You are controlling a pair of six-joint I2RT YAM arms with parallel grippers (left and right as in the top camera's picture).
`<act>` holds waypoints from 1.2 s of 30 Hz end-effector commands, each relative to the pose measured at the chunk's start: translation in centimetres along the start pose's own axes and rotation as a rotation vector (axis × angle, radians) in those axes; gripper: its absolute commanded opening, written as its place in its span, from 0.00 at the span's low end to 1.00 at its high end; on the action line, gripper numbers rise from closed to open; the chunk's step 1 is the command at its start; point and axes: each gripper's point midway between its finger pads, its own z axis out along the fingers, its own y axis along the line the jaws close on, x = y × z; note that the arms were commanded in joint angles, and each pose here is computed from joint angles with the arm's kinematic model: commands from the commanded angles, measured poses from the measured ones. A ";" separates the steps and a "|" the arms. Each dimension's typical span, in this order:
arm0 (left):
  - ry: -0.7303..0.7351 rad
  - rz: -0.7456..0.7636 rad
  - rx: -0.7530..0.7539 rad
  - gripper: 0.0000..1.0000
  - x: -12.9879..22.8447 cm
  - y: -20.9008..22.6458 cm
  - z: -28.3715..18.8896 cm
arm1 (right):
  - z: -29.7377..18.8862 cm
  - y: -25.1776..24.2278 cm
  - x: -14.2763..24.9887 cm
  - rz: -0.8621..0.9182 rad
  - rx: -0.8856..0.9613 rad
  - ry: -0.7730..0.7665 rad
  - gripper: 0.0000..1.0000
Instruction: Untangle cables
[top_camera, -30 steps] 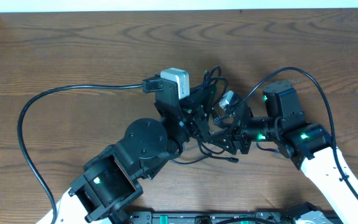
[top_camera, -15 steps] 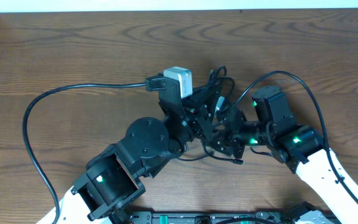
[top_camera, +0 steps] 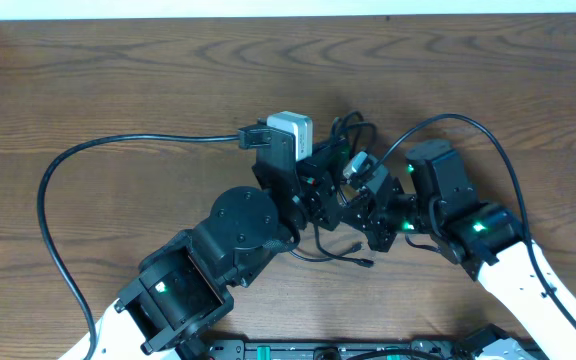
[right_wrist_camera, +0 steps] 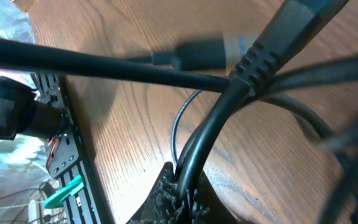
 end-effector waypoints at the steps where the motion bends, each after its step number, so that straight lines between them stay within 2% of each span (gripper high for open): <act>1: -0.059 0.022 -0.026 0.07 -2.1 0.0 -0.8 | -1.4 0.1 -0.8 -0.004 0.024 -0.047 0.01; 13: -0.031 0.048 -0.139 0.07 -1.1 2.3 -0.9 | -4.7 1.7 -1.7 -0.065 0.074 -0.134 0.01; 16: -0.029 0.055 -0.170 0.07 -1.0 2.9 -1.1 | -5.5 0.1 -1.1 -0.035 0.197 -0.125 0.01; 23: -0.042 0.054 -0.184 0.08 -1.3 3.2 -1.6 | -8.7 -5.9 2.2 0.187 0.610 -0.061 0.01; 29: -0.047 0.052 -0.182 0.08 -1.5 3.2 -1.7 | -10.6 -8.1 4.1 0.306 0.788 -0.035 0.02; 30: -0.048 0.052 -0.181 0.07 -1.5 3.2 -1.7 | -11.0 -8.5 4.4 0.331 0.826 -0.037 0.08; 31: -0.049 0.051 -0.180 0.08 -1.5 3.1 -1.7 | -11.3 -8.8 4.6 0.348 0.849 -0.039 0.23; 32: -0.050 0.051 -0.179 0.08 -1.6 3.1 -1.7 | -11.6 -9.0 4.8 0.368 0.873 -0.041 0.43; 33: -0.053 0.050 -0.177 0.07 -1.6 3.1 -1.7 | -11.9 -9.2 5.1 0.389 0.889 -0.042 0.69; 34: -0.056 0.048 -0.174 0.07 -1.7 3.0 -1.7 | -12.0 -9.2 5.2 0.396 0.892 -0.039 0.87; 35: -0.061 0.046 -0.169 0.08 -1.8 2.9 -1.7 | -12.1 -9.3 5.4 0.403 0.895 -0.035 0.99; 36: -0.065 0.044 -0.161 0.08 -1.9 2.7 -1.7 | -12.1 -9.4 5.5 0.416 0.899 -0.036 0.99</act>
